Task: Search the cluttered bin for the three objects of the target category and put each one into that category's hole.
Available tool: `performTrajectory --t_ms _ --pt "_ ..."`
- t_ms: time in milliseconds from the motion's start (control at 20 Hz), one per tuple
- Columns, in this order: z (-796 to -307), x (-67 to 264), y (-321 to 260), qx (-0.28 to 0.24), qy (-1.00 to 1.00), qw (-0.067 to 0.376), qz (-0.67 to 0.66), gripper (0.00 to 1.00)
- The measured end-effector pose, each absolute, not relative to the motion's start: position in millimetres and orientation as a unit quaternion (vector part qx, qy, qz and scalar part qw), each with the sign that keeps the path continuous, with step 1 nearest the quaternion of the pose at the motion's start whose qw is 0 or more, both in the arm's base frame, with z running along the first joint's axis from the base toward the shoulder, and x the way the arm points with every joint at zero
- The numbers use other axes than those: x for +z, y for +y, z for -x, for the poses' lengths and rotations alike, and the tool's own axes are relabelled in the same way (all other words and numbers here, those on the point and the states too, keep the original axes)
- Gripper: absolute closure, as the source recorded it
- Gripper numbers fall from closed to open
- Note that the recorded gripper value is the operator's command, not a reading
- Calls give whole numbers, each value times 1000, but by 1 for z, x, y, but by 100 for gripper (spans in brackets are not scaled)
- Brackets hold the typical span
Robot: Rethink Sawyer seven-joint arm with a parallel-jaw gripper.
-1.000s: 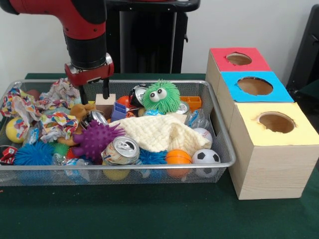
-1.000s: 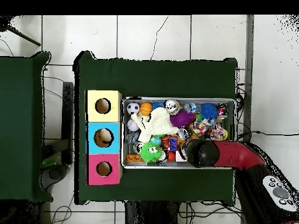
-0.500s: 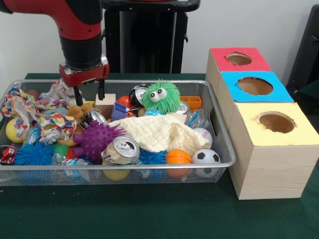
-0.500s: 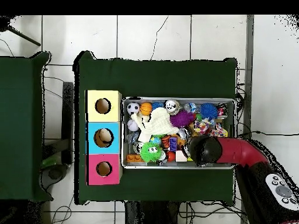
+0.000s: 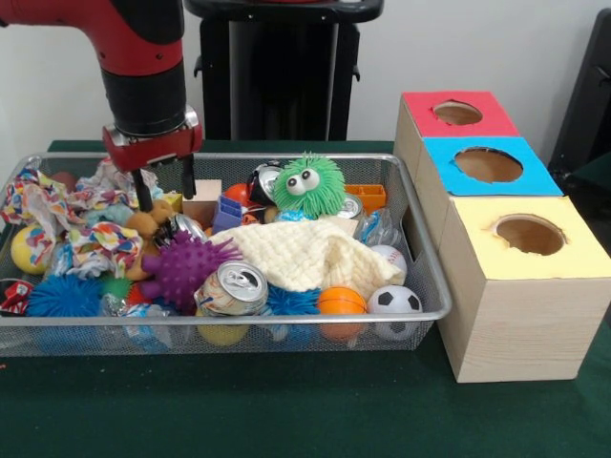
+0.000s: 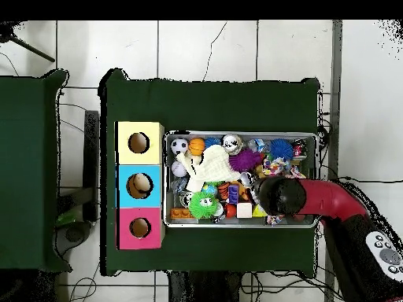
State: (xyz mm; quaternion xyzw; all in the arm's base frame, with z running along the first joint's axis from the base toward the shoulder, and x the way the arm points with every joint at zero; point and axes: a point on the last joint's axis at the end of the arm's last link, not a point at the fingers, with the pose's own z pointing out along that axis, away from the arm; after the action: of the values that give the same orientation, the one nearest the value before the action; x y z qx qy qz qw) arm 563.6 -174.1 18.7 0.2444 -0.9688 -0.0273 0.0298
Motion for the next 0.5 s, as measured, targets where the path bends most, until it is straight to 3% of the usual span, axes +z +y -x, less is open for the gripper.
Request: performTrajectory --t_ms 500 --pt "-585 25 -177 -34 -961 -14 -273 0"
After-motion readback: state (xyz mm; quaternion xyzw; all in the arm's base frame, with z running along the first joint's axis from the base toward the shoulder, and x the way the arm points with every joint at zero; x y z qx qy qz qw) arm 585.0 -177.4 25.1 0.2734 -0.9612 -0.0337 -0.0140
